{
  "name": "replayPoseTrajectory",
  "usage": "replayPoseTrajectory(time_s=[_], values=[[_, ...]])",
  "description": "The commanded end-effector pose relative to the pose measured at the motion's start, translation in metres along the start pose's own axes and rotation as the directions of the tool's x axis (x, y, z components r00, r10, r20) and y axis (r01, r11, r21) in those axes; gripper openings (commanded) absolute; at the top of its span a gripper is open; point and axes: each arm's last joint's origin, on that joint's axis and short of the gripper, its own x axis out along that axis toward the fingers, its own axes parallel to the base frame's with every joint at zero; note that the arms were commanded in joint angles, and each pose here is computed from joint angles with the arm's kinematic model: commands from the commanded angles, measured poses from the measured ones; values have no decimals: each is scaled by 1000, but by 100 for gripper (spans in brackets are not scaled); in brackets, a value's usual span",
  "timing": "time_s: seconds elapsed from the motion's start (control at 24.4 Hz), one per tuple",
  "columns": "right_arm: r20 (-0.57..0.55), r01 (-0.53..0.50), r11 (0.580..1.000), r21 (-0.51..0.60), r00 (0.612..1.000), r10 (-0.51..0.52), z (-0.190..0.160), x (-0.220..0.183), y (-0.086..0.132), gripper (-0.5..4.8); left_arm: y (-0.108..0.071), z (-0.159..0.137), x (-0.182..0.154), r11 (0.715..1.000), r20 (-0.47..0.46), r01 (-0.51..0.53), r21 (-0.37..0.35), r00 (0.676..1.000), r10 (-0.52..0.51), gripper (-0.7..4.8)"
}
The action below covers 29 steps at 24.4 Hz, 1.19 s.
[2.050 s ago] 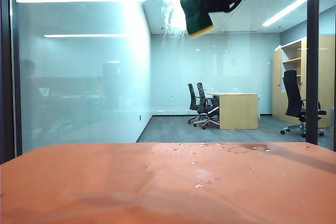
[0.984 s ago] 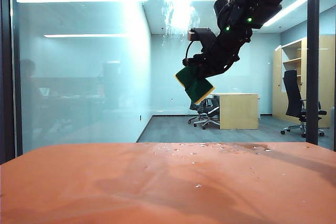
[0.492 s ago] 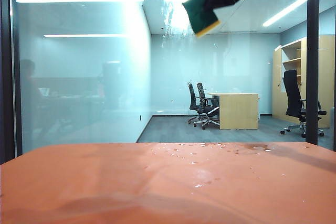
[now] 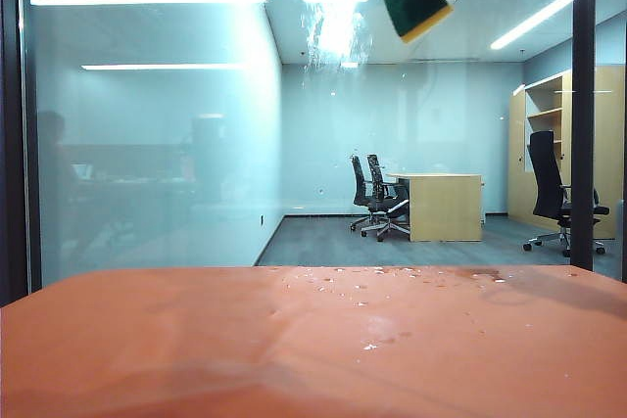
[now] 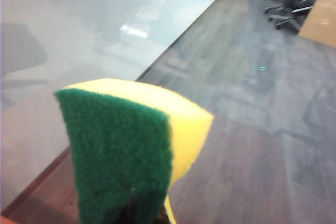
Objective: Pick up the sponge from the table, wipe the water off the glass, and finally place the sponge back on the table.
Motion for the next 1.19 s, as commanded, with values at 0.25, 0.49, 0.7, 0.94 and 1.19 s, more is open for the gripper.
replayPoseTrajectory(time_s=[0.25,0.49,0.7,0.94,1.19], values=[[49,141,988,67,988,-145,-21,-61,-39,-9,0,2,0,1000,15,-1,8,1000,1,65],[64,185,976,112,979,-193,-44,-99,-45,-9,0,3,0,1000,16,-1,9,1000,1,65],[69,175,959,223,978,-195,-78,-120,-35,-9,0,3,0,1000,18,-4,9,1000,4,65],[11,115,915,387,992,-129,-136,-132,-16,-9,0,3,0,1000,17,-4,8,1000,4,65],[-52,63,865,498,998,-42,-186,-139,1,-9,0,3,0,1000,17,-4,8,1000,4,65]])
